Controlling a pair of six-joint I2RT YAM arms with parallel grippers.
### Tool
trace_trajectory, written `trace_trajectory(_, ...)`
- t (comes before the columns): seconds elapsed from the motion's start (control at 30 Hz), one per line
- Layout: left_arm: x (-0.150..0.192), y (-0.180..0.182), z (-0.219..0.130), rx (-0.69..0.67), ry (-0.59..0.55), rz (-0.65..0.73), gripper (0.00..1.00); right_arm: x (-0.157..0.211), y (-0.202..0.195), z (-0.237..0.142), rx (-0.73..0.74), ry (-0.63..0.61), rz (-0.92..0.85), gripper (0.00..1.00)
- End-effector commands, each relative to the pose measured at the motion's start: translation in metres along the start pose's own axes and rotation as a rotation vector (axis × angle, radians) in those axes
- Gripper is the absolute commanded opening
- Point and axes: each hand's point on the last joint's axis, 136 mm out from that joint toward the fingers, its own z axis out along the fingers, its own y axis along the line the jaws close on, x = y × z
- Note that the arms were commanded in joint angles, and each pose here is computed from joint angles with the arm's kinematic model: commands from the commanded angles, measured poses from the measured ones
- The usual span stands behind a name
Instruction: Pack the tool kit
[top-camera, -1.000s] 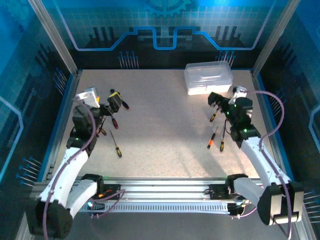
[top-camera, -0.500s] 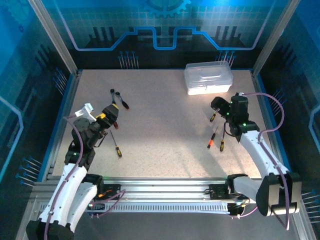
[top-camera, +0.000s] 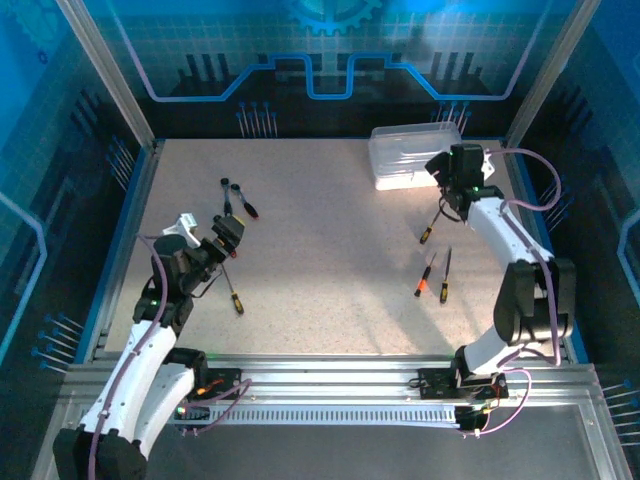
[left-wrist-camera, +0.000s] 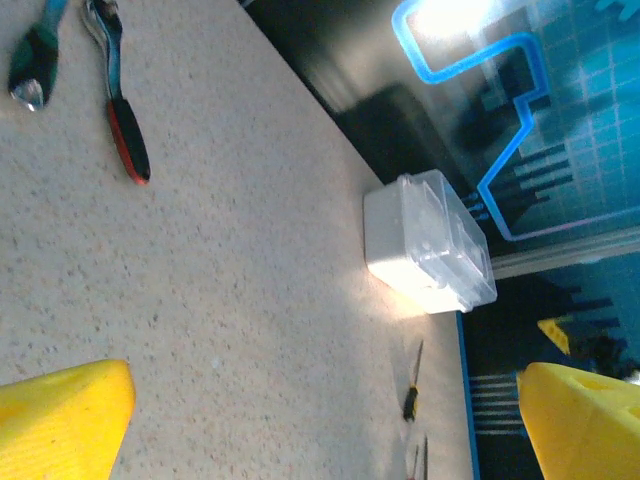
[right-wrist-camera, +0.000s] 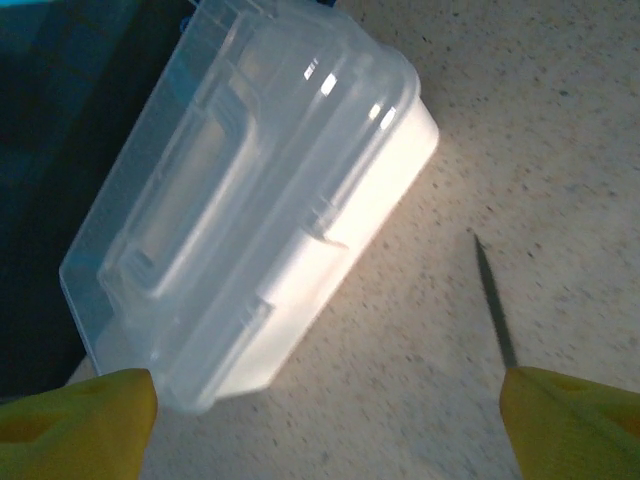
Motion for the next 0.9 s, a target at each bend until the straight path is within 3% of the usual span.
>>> trace_trajectory(0.0,0.013,0.0,-0.001,0.016,0.07,-0.03,0.99,-0.013,0.001,0.016,0.077,-0.021,0.061,0.91)
trace_trajectory(0.13,0.016,0.01,-0.001,-0.032,0.076,-0.038,0.99,-0.01,0.019,0.037,0.051,0.044,0.06,0.85)
trace_trajectory(0.37,0.017,0.011,-0.003,-0.067,0.101,-0.017,0.99,-0.005,0.018,0.07,0.12,0.082,0.09,0.86)
trace_trajectory(0.6,0.022,0.011,-0.006,-0.078,0.133,-0.014,0.99,0.005,0.036,0.104,0.087,0.168,0.064,0.86)
trace_trajectory(0.87,0.022,0.013,-0.009,-0.099,0.131,0.006,0.99,0.015,0.02,0.122,0.15,0.209,0.046,0.86)
